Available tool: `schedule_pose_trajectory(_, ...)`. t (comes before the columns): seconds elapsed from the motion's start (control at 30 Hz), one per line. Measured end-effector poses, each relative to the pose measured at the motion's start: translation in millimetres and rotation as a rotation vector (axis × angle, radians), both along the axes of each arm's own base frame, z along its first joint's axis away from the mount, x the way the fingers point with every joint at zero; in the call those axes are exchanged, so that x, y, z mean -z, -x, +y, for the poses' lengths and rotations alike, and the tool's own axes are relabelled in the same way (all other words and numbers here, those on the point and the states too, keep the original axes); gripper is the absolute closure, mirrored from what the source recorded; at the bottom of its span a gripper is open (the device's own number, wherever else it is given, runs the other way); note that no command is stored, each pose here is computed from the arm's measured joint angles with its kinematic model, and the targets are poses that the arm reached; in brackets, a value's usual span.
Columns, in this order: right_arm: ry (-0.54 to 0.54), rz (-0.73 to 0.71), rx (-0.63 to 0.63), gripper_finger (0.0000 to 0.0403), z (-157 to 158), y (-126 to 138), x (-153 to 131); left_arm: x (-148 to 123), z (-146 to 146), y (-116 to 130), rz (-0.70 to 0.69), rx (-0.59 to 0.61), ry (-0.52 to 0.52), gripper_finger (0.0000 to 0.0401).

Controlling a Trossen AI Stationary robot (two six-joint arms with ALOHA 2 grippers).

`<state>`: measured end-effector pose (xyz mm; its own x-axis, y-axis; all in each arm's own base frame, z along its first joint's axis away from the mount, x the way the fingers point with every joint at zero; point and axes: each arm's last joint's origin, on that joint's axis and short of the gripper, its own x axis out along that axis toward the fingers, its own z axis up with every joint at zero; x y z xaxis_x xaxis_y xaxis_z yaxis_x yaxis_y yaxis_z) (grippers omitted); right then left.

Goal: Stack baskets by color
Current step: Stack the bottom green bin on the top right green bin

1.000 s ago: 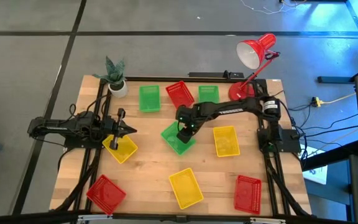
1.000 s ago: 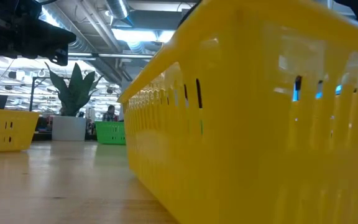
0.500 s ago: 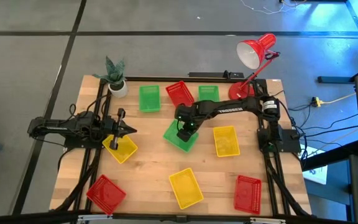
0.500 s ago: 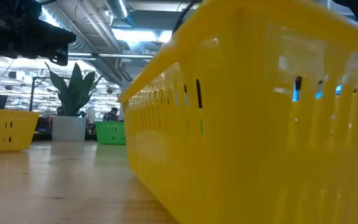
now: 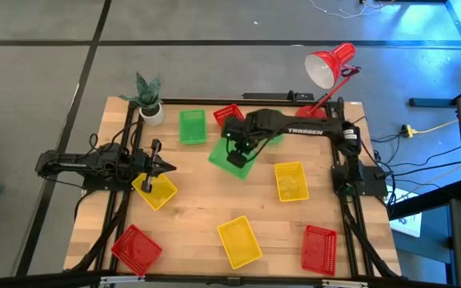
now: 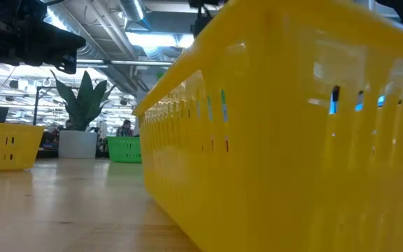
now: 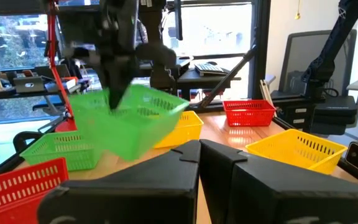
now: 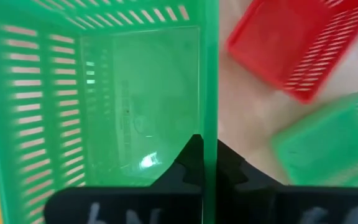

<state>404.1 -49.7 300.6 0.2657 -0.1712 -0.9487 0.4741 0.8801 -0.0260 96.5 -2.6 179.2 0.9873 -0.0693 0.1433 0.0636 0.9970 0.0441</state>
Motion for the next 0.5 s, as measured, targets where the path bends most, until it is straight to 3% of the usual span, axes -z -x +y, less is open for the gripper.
schedule_pose_trajectory(0.5, 0.143, -0.11, 0.049, 0.0403, -2, 20, -84, 0, 0, 0, 0.0, 0.0, 0.0, 0.0401)
